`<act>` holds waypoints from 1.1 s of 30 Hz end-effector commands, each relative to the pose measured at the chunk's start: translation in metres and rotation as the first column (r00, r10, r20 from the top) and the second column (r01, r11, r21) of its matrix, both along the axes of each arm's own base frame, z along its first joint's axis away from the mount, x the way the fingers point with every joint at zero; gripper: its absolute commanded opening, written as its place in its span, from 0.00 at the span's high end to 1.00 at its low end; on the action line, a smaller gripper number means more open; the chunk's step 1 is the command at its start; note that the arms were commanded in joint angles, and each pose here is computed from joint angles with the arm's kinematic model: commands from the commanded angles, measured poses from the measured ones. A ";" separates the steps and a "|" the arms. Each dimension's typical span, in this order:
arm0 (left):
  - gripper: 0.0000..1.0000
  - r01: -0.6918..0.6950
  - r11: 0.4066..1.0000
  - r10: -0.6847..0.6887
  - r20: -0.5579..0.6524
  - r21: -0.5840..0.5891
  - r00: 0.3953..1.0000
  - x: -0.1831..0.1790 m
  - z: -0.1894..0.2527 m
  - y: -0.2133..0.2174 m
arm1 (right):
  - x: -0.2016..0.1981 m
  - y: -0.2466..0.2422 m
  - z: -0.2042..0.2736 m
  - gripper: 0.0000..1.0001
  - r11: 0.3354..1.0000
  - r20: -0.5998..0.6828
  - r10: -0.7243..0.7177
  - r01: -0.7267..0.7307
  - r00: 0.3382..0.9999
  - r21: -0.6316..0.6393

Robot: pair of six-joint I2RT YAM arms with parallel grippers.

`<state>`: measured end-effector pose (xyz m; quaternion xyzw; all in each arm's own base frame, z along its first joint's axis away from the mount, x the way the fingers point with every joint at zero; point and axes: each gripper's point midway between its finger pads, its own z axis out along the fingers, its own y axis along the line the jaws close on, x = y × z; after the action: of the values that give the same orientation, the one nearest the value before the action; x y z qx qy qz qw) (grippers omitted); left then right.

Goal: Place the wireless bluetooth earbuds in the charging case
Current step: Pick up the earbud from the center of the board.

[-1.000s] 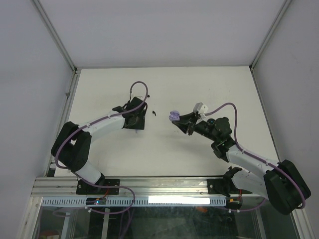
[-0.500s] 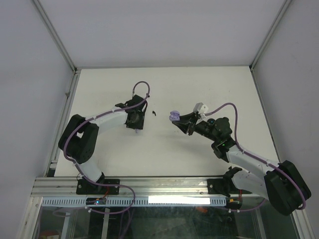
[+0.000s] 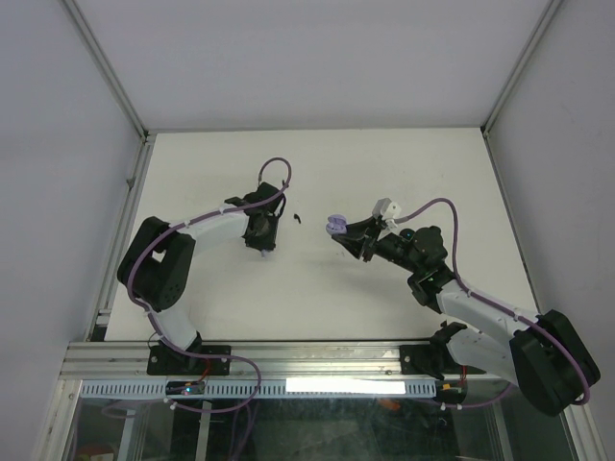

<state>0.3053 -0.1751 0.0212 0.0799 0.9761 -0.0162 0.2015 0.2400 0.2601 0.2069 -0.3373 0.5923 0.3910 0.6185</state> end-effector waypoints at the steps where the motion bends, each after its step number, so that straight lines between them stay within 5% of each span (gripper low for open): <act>1: 0.73 0.018 1.000 -0.017 0.005 -0.022 1.000 0.001 0.012 -0.003 | -0.002 0.002 0.026 0.96 0.999 0.072 0.015 -0.018 0.997 0.037; 9: 0.83 0.007 0.998 -0.004 0.058 -0.058 0.998 0.004 0.034 -0.005 | -0.002 0.003 0.025 0.96 0.999 0.070 0.018 -0.020 0.997 0.033; 18: 0.87 0.002 0.990 0.035 0.263 -0.138 0.964 0.020 0.110 -0.015 | 0.005 0.005 0.032 0.96 0.999 0.088 -0.001 -0.004 0.996 0.050; 33: 0.90 0.120 0.961 0.070 0.639 -0.250 0.766 0.003 0.248 -0.060 | 0.019 0.008 0.053 0.97 0.991 0.139 -0.068 0.050 0.988 0.128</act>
<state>0.3018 -0.2249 0.2129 0.0935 0.8810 -0.0887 0.4551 0.2494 0.2670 0.2113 -0.3266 0.5842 0.3899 0.6325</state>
